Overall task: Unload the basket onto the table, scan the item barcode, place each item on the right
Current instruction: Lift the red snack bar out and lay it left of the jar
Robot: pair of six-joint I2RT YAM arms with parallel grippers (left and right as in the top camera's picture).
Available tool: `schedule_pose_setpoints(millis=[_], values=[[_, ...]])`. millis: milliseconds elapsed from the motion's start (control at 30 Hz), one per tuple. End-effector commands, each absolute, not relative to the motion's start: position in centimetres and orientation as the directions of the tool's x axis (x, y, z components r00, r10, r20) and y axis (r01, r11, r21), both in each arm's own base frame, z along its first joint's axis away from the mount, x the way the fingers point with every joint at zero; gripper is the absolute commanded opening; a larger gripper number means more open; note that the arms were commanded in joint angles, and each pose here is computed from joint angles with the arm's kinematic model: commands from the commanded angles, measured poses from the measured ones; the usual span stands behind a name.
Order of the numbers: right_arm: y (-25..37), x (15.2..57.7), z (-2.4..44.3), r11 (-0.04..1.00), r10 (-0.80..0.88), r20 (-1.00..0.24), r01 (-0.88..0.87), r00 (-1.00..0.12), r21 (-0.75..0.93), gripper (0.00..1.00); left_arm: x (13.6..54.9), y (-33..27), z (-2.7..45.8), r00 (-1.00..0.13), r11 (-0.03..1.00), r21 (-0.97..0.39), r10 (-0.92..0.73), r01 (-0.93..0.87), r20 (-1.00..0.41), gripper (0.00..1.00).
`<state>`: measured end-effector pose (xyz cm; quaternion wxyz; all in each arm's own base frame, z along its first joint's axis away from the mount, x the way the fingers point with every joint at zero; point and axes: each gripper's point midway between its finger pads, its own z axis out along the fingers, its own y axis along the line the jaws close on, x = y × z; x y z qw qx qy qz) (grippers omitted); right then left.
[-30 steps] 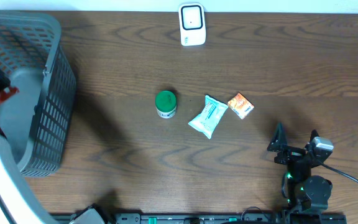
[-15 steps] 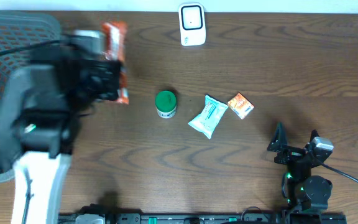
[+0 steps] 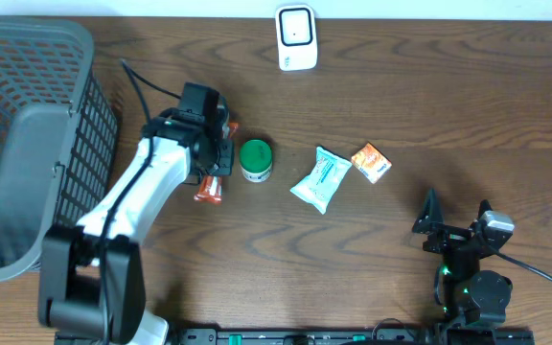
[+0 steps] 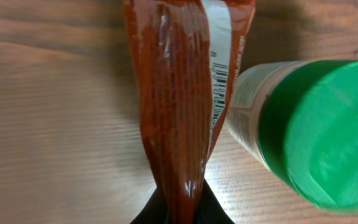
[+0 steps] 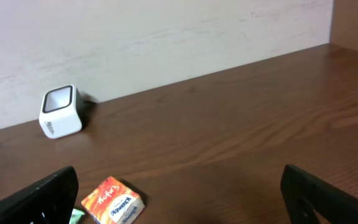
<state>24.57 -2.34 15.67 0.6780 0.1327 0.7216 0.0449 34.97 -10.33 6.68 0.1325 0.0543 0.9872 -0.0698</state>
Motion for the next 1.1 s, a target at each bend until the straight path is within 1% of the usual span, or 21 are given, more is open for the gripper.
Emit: schedule_pose_setpoints(millis=[0, 33, 133, 167, 200, 233, 333, 400, 467, 533, 567, 600, 700, 800, 833, 933, 1000, 1067], values=[[-2.3, 24.6, 15.5, 0.959, 0.260, -0.964, 0.130, -0.050, 0.252, 0.99, 35.0, -12.5, 5.7, -0.967, 0.961, -0.236, 0.086, 0.144, -0.239, 0.07], [-2.2, 24.6, 15.5, 0.959, 0.260, -0.964, 0.130, -0.050, 0.252, 0.99, 34.9, -12.9, 5.7, -0.968, 0.954, -0.259, 0.087, 0.150, -0.237, 0.07], [-2.2, 24.6, 15.5, 0.959, 0.260, -0.964, 0.130, -0.050, 0.252, 0.99, 35.1, -13.0, 5.7, -0.966, 0.952, -0.267, 0.086, 0.152, -0.242, 0.08], [-2.2, 24.6, 15.5, 0.959, 0.260, -0.964, 0.130, -0.050, 0.252, 0.99, 35.2, -13.0, 5.7, -0.966, 0.952, -0.267, 0.085, 0.152, -0.245, 0.27], [-2.2, 24.6, 15.5, 0.959, 0.260, -0.964, 0.130, -0.050, 0.252, 0.99, 35.2, -13.0, 5.8, -0.965, 0.952, -0.266, 0.085, 0.152, -0.248, 0.71], [-2.2, 24.6, 15.5, 0.959, 0.260, -0.964, 0.130, -0.050, 0.252, 0.99, 35.3, -13.1, 5.8, -0.965, 0.951, -0.267, 0.085, 0.153, -0.249, 0.99], [-2.2, 24.6, 15.5, 0.959, 0.260, -0.964, 0.130, -0.050, 0.252, 0.99, 35.6, -13.2, 7.4, -0.955, 0.949, -0.270, 0.084, 0.164, -0.285, 0.98], [-2.2, 24.6, 15.5, 0.959, 0.260, -0.964, 0.130, -0.050, 0.252, 0.99, 36.1, -13.3, 9.8, -0.935, 0.945, -0.273, 0.079, 0.181, -0.346, 0.98], [-2.2, 24.6, 15.5, 0.959, 0.260, -0.964, 0.130, -0.050, 0.252, 0.99, 36.9, -13.0, 13.0, -0.899, 0.947, -0.256, 0.068, 0.195, -0.434, 0.98], [-2.2, 24.6, 15.5, 0.959, 0.260, -0.964, 0.130, -0.050, 0.252, 0.99, 37.8, -12.4, 17.6, -0.833, 0.954, -0.220, 0.050, 0.203, -0.551, 0.98], [-2.2, 24.6, 15.5, 0.959, 0.260, -0.964, 0.130, -0.050, 0.252, 0.99, 38.1, -11.9, 20.0, -0.792, 0.959, -0.200, 0.038, 0.201, -0.609, 0.98], [-2.2, 24.6, 15.5, 0.959, 0.260, -0.964, 0.130, -0.050, 0.252, 0.99, 38.5, -11.1, 23.9, -0.716, 0.968, -0.168, 0.018, 0.189, -0.698, 0.98], [-2.2, 24.6, 15.5, 0.959, 0.260, -0.964, 0.130, -0.050, 0.252, 0.99, 38.6, -8.8, 31.7, -0.520, 0.987, -0.109, -0.031, 0.120, -0.854, 0.98], [-2.2, 24.6, 15.5, 0.959, 0.260, -0.964, 0.130, -0.050, 0.252, 0.99, 37.5, -6.0, 39.9, -0.268, 0.996, -0.090, -0.083, 0.015, -0.960, 0.98], [-2.2, 24.6, 15.5, 0.959, 0.260, -0.964, 0.130, -0.050, 0.252, 0.99, 36.8, -5.4, 42.2, -0.195, 0.997, -0.075, -0.073, 0.005, -0.978, 0.98], [-2.3, 24.6, 15.5, 0.959, 0.260, -0.964, 0.130, -0.050, 0.252, 0.99, 34.3, -4.6, 46.6, -0.071, 0.999, 0.030, 0.031, 0.018, -0.997, 0.98], [-2.2, 24.6, 15.5, 0.959, 0.260, -0.964, 0.130, -0.050, 0.252, 0.99, 32.6, -3.5, 47.9, -0.043, 0.995, 0.094, 0.093, -0.017, -0.995, 0.98], [-2.3, 24.6, 15.5, 0.959, 0.260, -0.964, 0.130, -0.050, 0.252, 0.99, 30.7, -1.6, 48.2, -0.057, 0.980, 0.171, 0.166, -0.101, -0.985, 0.98]])
